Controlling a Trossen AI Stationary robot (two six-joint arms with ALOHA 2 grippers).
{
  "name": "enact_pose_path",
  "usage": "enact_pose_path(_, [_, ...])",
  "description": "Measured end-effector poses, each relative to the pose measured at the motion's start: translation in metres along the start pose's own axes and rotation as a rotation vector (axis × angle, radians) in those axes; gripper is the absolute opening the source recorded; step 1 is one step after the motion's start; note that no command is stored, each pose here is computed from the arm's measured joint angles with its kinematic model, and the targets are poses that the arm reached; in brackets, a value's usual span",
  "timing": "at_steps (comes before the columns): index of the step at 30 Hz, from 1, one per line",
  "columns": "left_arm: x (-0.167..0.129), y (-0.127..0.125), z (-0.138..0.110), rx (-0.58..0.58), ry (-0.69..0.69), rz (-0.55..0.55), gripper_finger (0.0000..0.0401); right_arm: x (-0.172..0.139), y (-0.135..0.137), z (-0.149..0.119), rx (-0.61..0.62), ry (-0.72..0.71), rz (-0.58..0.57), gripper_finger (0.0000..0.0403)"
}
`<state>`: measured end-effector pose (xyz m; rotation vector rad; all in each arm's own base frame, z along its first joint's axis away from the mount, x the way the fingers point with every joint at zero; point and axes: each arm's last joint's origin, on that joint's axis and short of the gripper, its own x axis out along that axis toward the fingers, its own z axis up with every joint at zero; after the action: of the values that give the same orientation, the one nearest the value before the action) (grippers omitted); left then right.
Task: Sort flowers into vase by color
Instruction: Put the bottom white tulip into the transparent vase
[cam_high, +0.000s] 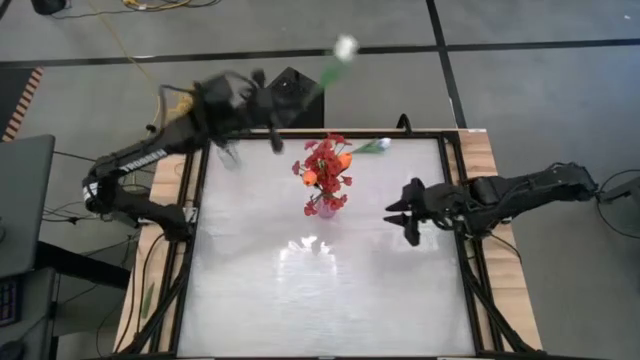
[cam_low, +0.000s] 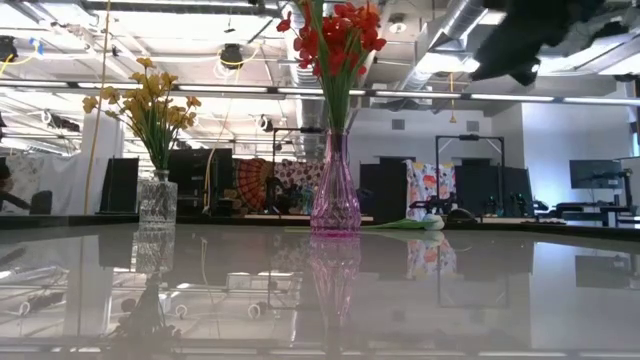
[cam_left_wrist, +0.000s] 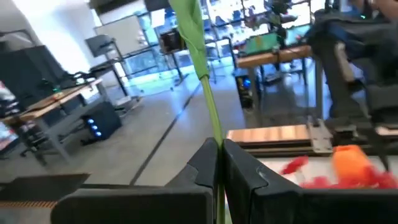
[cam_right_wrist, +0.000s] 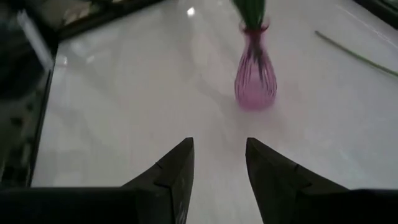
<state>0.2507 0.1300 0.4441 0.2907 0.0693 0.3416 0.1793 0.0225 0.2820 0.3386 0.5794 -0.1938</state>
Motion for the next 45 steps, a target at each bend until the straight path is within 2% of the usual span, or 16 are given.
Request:
enact_pose_path(3, [-0.014, 0.024, -0.007, -0.009, -0.012, -0.012, 0.0, 0.016, 0.001, 0.005, 0.077, -0.023, -0.03, 0.017])
enact_pose_path(7, [-0.029, 0.037, -0.042, -0.042, 0.048, 0.045, 0.0, 0.04, 0.004, 0.006, 0.143, -0.018, -0.045, 0.017])
enact_pose_path(10, [-0.043, 0.035, -0.065, -0.086, 0.028, 0.149, 0.0, 0.058, 0.006, 0.004, 0.121, 0.001, -0.059, 0.017])
enact_pose_path(13, [-0.056, 0.026, -0.085, -0.068, -0.034, 0.311, 0.0, 0.071, 0.002, 0.004, 0.052, 0.023, -0.086, 0.017])
enact_pose_path(16, [-0.064, 0.014, -0.113, -0.068, -0.033, 0.498, 0.0, 0.068, -0.016, 0.011, 0.003, 0.043, -0.083, 0.017])
enact_pose_path(18, [-0.068, 0.008, -0.131, -0.076, -0.032, 0.585, 0.0, 0.058, -0.032, 0.019, -0.025, 0.027, -0.082, 0.017])
enact_pose_path(24, [-0.073, -0.006, -0.175, -0.07, 0.069, 0.62, 0.0, 0.04, -0.068, 0.034, -0.084, -0.044, -0.133, 0.017])
enact_pose_path(29, [-0.076, -0.008, -0.188, -0.007, 0.146, 0.677, 0.0, 0.043, -0.087, 0.04, -0.077, -0.049, -0.103, 0.017])
enact_pose_path(34, [-0.079, -0.003, -0.189, 0.046, 0.176, 0.725, 0.0, 0.055, -0.093, 0.041, -0.065, -0.036, -0.055, 0.017])
enact_pose_path(39, [-0.08, -0.005, -0.177, 0.063, 0.075, 0.734, 0.0, 0.064, -0.093, 0.04, -0.064, -0.018, 0.005, 0.017])
enact_pose_path(42, [-0.083, -0.015, -0.164, 0.017, -0.015, 0.692, 0.0, 0.068, -0.093, 0.04, -0.066, -0.015, 0.019, 0.017])
enact_pose_path(45, [-0.084, -0.029, -0.158, -0.07, -0.063, 0.52, 0.0, 0.067, -0.093, 0.041, -0.068, -0.026, 0.021, 0.017])
